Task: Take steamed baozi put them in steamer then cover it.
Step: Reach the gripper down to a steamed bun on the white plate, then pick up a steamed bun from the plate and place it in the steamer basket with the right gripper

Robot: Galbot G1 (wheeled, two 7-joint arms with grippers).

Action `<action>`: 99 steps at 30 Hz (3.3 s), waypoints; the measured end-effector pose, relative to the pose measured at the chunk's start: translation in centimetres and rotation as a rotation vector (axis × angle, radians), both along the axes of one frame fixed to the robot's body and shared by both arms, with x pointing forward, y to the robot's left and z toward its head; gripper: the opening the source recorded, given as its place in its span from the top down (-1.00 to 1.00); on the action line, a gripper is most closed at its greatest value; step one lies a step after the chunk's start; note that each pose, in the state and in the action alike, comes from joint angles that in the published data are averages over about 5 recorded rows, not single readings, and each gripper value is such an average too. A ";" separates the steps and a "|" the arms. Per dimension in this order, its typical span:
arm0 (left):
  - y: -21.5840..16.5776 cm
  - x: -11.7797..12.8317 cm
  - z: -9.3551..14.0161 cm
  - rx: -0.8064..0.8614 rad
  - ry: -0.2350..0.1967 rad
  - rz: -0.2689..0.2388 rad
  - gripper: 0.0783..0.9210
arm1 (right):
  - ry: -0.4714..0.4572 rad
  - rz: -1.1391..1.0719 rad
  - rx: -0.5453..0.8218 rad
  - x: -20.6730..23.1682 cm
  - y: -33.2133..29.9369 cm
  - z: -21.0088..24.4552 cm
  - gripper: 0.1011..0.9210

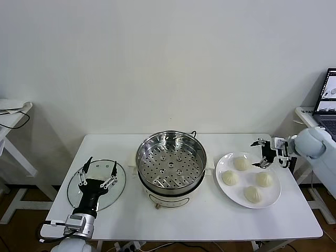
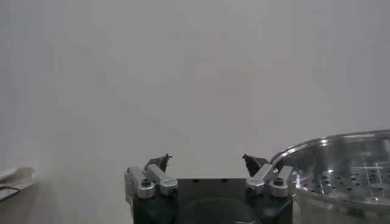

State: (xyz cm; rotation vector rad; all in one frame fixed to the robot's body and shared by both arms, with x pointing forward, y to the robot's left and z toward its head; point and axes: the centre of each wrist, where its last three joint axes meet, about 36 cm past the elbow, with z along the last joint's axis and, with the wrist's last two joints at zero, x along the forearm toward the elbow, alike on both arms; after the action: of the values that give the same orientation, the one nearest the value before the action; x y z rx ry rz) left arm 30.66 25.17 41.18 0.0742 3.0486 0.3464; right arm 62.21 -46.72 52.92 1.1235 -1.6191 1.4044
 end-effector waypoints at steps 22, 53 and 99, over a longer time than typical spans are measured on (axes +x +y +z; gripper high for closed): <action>0.2 0.1 -0.7 0.001 0.016 0.010 -0.77 | 0.124 0.011 -0.070 6.2 3.7 -5.1 -0.76; 0.2 -0.1 -0.4 0.000 0.004 0.014 -0.77 | 0.140 0.042 -0.091 6.8 4.6 -6.0 -0.32; 2.7 -1.2 1.6 0.039 -0.023 0.045 -0.77 | -0.095 1.346 -0.421 2.9 34.9 21.0 -0.31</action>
State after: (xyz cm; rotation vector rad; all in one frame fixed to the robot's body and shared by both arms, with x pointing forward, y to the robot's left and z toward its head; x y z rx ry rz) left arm 29.42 27.85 42.74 0.0039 3.0254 0.4071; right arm 65.11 -11.82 73.95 1.9774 -0.3731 2.4399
